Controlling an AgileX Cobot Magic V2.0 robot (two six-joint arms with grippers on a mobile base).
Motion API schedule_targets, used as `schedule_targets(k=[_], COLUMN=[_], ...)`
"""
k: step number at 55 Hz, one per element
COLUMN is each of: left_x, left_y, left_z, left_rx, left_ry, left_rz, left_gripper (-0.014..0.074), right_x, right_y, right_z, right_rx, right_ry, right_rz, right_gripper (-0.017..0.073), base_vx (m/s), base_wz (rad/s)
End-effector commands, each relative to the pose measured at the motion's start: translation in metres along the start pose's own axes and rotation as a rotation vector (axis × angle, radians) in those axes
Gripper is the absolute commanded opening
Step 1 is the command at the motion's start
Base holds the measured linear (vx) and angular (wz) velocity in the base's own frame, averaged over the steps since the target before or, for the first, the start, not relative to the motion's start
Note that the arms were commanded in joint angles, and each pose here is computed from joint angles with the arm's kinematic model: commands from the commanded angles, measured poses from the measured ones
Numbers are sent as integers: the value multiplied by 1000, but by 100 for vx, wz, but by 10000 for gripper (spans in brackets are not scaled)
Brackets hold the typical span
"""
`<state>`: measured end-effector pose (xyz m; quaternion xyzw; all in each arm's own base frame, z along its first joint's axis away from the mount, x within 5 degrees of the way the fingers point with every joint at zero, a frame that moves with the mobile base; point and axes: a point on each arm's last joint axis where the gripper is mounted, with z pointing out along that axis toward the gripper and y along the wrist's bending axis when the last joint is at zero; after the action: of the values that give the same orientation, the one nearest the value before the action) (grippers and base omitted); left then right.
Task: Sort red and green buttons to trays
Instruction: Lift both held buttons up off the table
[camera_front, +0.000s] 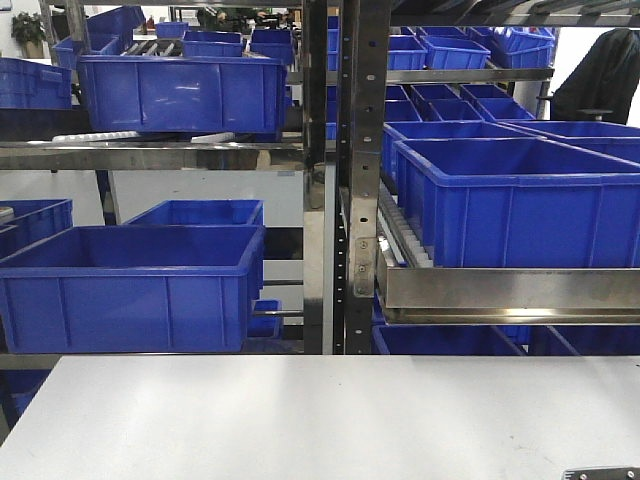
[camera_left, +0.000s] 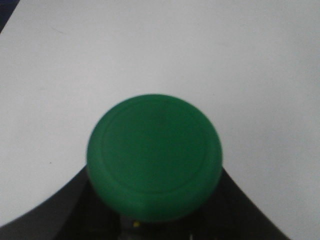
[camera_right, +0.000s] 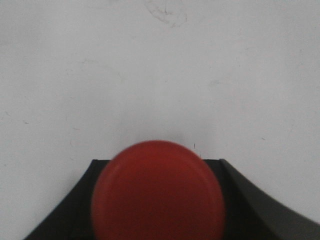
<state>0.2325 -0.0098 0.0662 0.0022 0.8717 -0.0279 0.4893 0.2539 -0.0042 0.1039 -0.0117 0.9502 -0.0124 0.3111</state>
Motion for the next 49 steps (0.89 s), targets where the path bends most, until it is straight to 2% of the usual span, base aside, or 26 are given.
schedule_targets(k=[1,11,20,26,29,30,31,35,40,49], left_x=[-14,-16,-28,-40,-44,-47,-64,-74,-89,-113], left_y=[0,-2,-13,-20,-23,-23,-24,-24,-25,-25], left_z=[-1,-1,-7,-15,-19,-22,-36,-44,-58,-91], left_rx=[6,17,133,199,224,229,226,224,226,220], left_ry=[-98,-116,-174,-213,-213,-220,-240,-275,-349,-459], left_rz=[-9,-3,60,103,117,118,76,69,56,35], left_gripper=[-3,-3,-3,-3,-3,-3,-3,-3,-3,-3], right_x=[-17,-20,-29,-36,-40,-41,-52,-57,-60,-62], right_y=[0,-1,-1,0,2,4,19,32,45,67], right_z=[-4,-4,-15,-30,-40,-43,-71,-87,-106,-140], right_rx=[6,9,11,5,-2,-8,-47,-88,-142,-245], right_ry=[-112,-150,-210,-250,-277,-285,-378,-448,-517,-628], right_rz=[-5,-5,-10,-42,-78,-100,-222,-234,-211,-218], right_gripper=[288,122,-15,-15,-15,-14,-12,-12,-10,-9], base_vx=[0,0,0,0,0,0,0,0,0,0], base_wz=[0,0,0,0,0,0,0,0,0,0])
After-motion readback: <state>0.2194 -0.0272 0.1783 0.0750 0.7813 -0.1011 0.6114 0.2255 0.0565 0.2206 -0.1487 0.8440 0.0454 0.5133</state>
